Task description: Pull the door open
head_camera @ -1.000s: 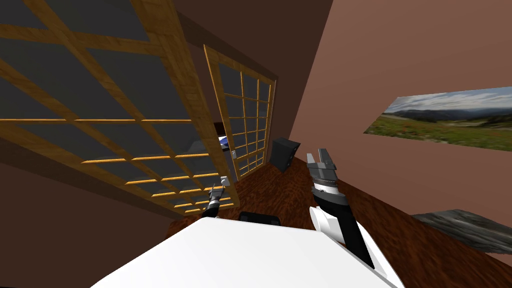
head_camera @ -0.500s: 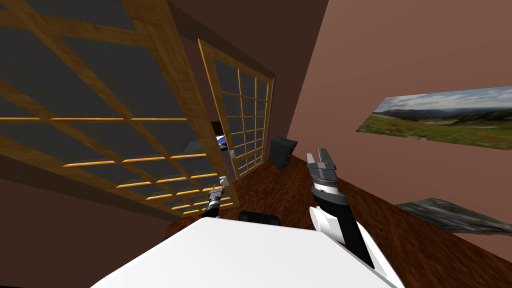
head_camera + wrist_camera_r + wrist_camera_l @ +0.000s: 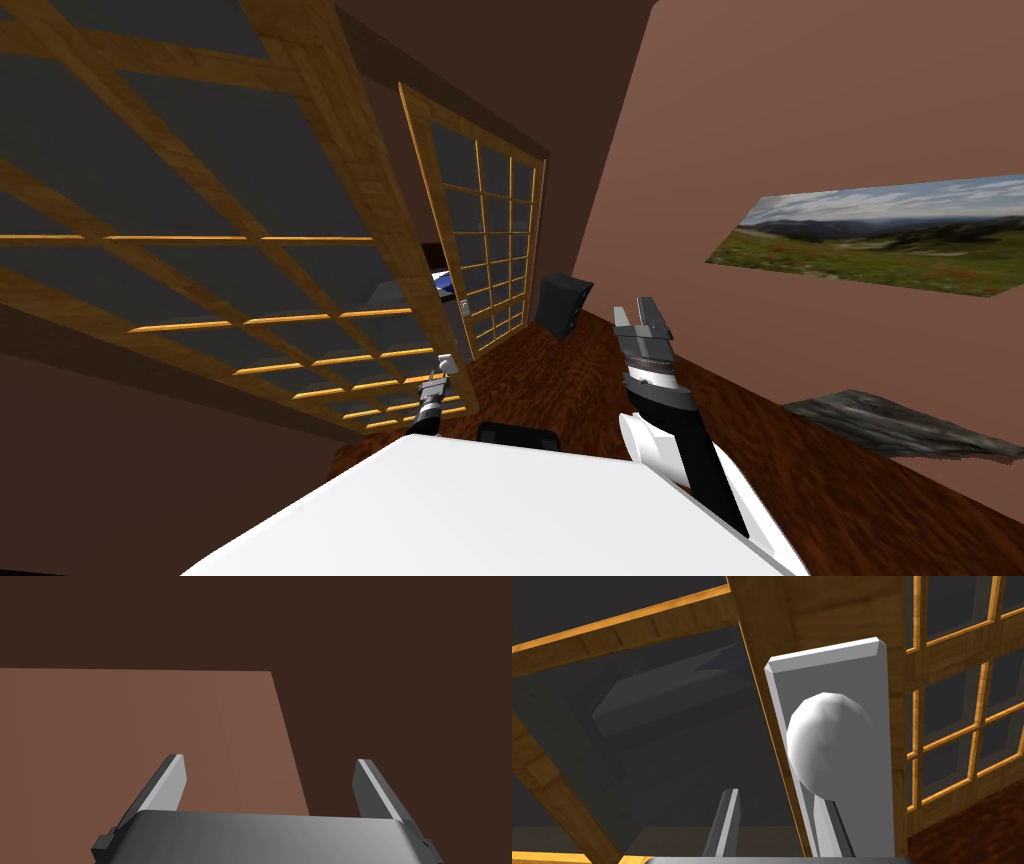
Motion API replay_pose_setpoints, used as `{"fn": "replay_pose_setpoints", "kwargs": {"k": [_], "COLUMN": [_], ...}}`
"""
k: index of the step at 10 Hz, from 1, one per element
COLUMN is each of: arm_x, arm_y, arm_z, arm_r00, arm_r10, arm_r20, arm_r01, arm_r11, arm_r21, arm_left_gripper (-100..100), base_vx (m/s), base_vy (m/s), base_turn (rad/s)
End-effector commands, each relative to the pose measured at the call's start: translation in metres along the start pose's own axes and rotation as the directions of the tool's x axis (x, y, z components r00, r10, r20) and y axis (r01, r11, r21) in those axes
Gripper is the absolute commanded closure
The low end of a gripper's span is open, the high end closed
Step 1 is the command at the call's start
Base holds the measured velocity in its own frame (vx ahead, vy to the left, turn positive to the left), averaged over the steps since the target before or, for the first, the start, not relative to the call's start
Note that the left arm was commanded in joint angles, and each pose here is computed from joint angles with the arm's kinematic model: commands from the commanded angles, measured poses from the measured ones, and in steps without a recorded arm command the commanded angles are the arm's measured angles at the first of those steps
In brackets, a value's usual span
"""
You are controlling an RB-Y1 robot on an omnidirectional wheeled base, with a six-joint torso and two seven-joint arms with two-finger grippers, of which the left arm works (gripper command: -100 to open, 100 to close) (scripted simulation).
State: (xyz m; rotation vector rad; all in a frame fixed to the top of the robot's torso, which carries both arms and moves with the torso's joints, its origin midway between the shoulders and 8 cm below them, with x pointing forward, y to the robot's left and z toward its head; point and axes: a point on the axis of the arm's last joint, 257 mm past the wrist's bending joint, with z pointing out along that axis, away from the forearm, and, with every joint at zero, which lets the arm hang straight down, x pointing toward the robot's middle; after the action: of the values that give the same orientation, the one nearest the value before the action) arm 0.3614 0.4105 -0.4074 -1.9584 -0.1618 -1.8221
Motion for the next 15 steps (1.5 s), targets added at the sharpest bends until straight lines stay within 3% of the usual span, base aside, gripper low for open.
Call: {"fn": "replay_pose_setpoints", "kwargs": {"k": [1,3,4,5,8,9,10,12,13,15], "arm_x": [0.019,0.017,0.017,0.016,0.016,0.014,0.014,0.014,-0.004,-0.006], "arm_y": [0.016,0.016,0.016,0.016,0.016,0.016,0.016,0.016,0.001,-0.003], "arm_z": [0.0061,0.0029,0.0029,0.0015,0.0015,-0.0003,-0.0008,-0.0008,-0.0108,0.0013], "arm_r00": [0.9976,0.989,0.9888,0.9827,0.9827,0.973,0.97,0.97,0.9741,0.9741], "arm_r10": [-0.056,-0.145,-0.146,-0.183,-0.183,-0.23,-0.242,-0.242,-0.225,-0.222], "arm_r20": [-0.041,-0.03,-0.03,-0.026,-0.026,-0.021,-0.02,-0.02,0.02,0.046], "arm_r01": [0.056,0.145,0.147,0.183,0.183,0.23,0.243,0.243,0.224,0.22], "arm_r11": [0.9984,0.9894,0.9892,0.983,0.983,0.9731,0.97,0.97,0.9739,0.9749], "arm_r21": [-0.015,-0.002,-0.002,0.004,0.004,0.012,0.015,0.015,0.033,0.034], "arm_left_gripper": [-100,-100,-100,-100,-100,-100,-100,-100,-100,-100], "base_vx": [-0.032,-0.052,-0.048,-0.039,-0.014,-0.03,-0.04,-0.015,0.002,-0.005], "base_vy": [0.009,0.009,0.011,0.012,0.003,-0.001,0.005,-0.002,0.024,0.004], "base_turn": [-0.062,-0.074,-0.043,-0.047,-0.003,-0.063,-0.075,-0.002,0.046,0.093]}}
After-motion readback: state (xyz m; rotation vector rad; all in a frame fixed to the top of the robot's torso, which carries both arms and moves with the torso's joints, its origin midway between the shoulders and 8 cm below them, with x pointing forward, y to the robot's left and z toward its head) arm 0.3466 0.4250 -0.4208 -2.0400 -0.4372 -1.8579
